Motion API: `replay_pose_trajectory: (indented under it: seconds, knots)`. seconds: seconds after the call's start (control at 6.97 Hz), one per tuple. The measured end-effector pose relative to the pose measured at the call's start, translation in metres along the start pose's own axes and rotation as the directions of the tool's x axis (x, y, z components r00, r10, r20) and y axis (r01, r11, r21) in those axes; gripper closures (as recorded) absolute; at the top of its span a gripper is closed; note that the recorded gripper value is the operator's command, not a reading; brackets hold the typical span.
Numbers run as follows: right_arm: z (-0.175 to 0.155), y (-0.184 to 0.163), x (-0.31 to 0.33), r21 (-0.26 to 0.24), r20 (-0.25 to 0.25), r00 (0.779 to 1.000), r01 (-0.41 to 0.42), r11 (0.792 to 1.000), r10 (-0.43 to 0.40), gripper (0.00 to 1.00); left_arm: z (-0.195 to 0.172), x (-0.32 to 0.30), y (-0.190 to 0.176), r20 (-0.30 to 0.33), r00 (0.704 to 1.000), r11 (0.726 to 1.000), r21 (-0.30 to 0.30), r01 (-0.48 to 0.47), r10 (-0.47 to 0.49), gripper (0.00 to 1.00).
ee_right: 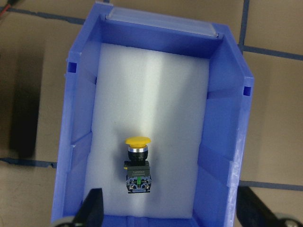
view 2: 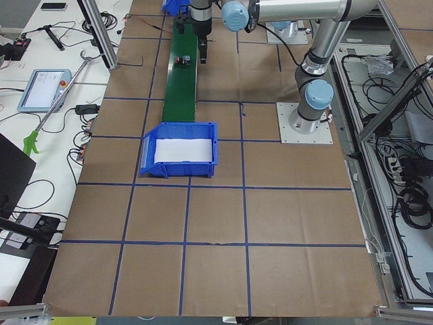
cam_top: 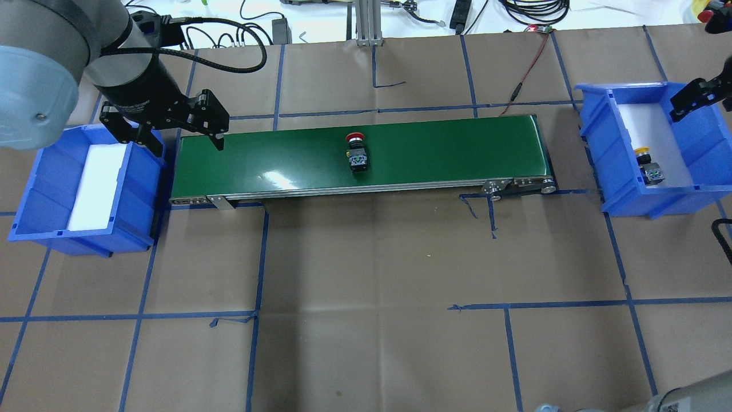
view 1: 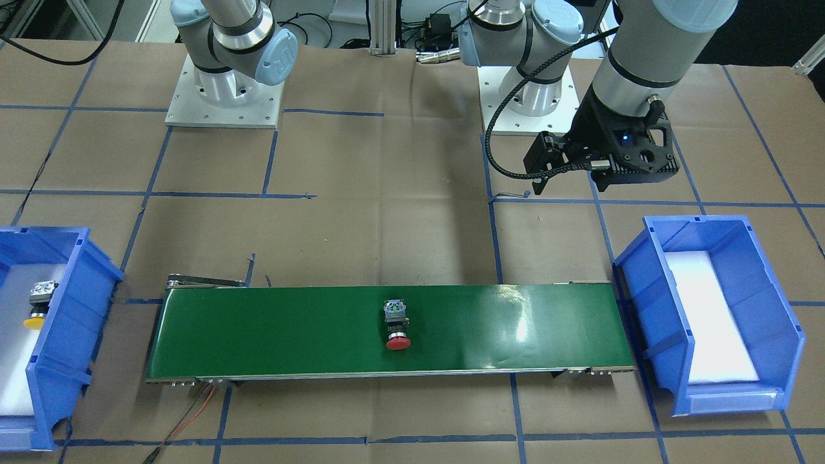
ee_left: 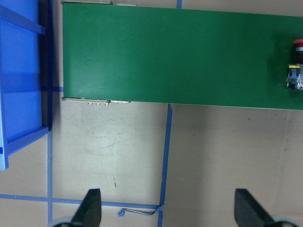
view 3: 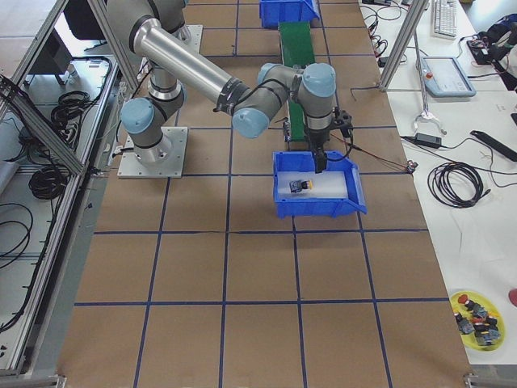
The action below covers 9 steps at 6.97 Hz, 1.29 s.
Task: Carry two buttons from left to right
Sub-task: 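Lower the yellow button into the bin and open the right gripper, then move the right gripper back over the conveyor toward the red button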
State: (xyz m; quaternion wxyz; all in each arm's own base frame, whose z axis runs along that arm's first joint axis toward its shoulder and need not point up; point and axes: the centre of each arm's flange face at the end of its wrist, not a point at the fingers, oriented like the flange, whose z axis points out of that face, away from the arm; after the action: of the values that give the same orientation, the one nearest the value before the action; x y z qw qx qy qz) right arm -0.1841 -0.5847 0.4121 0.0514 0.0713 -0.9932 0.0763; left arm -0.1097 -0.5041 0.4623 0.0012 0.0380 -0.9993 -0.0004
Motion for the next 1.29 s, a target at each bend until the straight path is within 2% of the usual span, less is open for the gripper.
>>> replay_pose_trajectory:
  seconds: [0.14, 0.57, 1.0, 1.29]
  knots:
    - [-0.02, -0.01, -0.016, 0.012, 0.001, 1.0, -0.006, 1.0, 0.006, 0.01, 0.0, 0.0, 0.0, 0.0, 1.0, 1.0, 0.0, 0.0, 0.0, 0.0]
    - [-0.033, -0.047, -0.127, 0.001, 0.042, 0.994, -0.101, 0.995, 0.101, 0.0, 0.0, 0.0, 0.0, 0.0, 1.0, 1.0, -0.001, 0.0, 0.0, 0.0]
    - [-0.037, -0.055, -0.199, -0.015, 0.059, 0.991, -0.115, 0.993, 0.116, 0.01, 0.0, 0.0, 0.0, 0.0, 1.0, 1.0, 0.0, 0.0, 0.0, 0.0]
    - [-0.044, -0.056, -0.261, -0.045, 0.072, 0.983, -0.163, 0.986, 0.166, 0.0, 0.0, 0.0, 0.0, 0.0, 1.0, 1.0, 0.0, 0.0, 0.0, 0.0]
